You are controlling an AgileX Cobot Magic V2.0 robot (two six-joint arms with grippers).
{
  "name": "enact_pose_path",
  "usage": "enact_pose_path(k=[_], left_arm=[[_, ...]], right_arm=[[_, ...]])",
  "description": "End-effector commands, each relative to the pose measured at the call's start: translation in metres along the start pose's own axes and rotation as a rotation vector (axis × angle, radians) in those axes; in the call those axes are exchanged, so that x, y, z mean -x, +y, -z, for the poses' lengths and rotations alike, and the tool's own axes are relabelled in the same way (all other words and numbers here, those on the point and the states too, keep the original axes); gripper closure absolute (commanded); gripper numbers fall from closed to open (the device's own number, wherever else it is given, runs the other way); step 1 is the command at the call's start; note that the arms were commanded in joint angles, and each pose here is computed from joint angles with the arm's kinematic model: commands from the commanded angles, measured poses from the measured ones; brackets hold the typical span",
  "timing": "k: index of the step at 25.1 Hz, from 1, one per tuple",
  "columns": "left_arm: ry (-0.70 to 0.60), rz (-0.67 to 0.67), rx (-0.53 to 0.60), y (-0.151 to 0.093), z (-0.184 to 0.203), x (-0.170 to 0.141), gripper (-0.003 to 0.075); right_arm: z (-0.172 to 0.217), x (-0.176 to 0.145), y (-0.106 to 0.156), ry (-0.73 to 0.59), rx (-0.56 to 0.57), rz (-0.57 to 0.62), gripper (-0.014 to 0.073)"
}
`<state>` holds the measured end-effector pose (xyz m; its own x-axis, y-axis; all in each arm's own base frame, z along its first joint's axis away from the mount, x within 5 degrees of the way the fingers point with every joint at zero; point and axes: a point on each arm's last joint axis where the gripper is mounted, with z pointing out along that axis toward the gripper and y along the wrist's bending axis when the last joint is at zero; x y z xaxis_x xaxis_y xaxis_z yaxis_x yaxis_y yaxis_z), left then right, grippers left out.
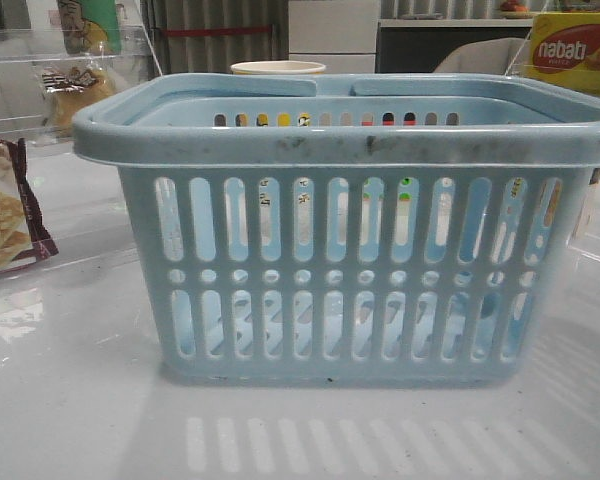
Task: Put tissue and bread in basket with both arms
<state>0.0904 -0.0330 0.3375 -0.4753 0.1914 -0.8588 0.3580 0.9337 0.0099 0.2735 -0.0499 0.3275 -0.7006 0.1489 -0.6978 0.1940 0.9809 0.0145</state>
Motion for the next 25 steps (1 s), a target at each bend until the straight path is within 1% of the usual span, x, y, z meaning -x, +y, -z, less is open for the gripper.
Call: enact_pose_path(k=[1, 6, 11, 13, 14, 15, 17, 20, 22, 25], left_arm=[[-0.089, 0.009, -0.006, -0.001, 0.004, 0.014, 0.0216], [-0.089, 0.009, -0.006, -0.001, 0.004, 0.014, 0.0216], [-0.089, 0.009, -0.006, -0.001, 0.004, 0.014, 0.0216], [-0.089, 0.009, -0.006, -0.001, 0.004, 0.014, 0.0216], [-0.089, 0.009, -0.006, -0.001, 0.004, 0.014, 0.0216], [-0.089, 0.009, -0.006, -0.001, 0.004, 0.014, 0.0216], [-0.090, 0.009, -0.006, -0.001, 0.004, 0.014, 0.0216], [-0.090, 0.009, -0.006, -0.001, 0.004, 0.014, 0.0216], [-0.090, 0.009, -0.006, -0.001, 0.004, 0.014, 0.0216], [-0.090, 0.009, -0.006, -0.001, 0.004, 0.014, 0.0216]], right_arm=[[-0.009, 0.028, -0.008, -0.059, -0.034, 0.002, 0.0043], [-0.054, 0.051, -0.013, 0.006, -0.075, 0.051, 0.0044], [-0.090, 0.066, -0.015, 0.016, -0.087, 0.071, 0.0044], [-0.103, 0.070, -0.016, 0.011, -0.092, 0.082, 0.0062], [-0.107, 0.071, -0.016, 0.013, -0.094, 0.085, 0.0085], [-0.111, 0.072, -0.016, 0.013, -0.098, 0.092, 0.0129], [-0.118, 0.073, -0.017, 0.010, -0.102, 0.100, 0.0256], [-0.113, 0.076, -0.017, -0.005, -0.102, 0.099, 0.0400], [-0.103, 0.079, -0.015, -0.019, -0.100, 0.097, 0.0450], [-0.076, 0.085, -0.009, -0.046, -0.082, 0.084, 0.0452]])
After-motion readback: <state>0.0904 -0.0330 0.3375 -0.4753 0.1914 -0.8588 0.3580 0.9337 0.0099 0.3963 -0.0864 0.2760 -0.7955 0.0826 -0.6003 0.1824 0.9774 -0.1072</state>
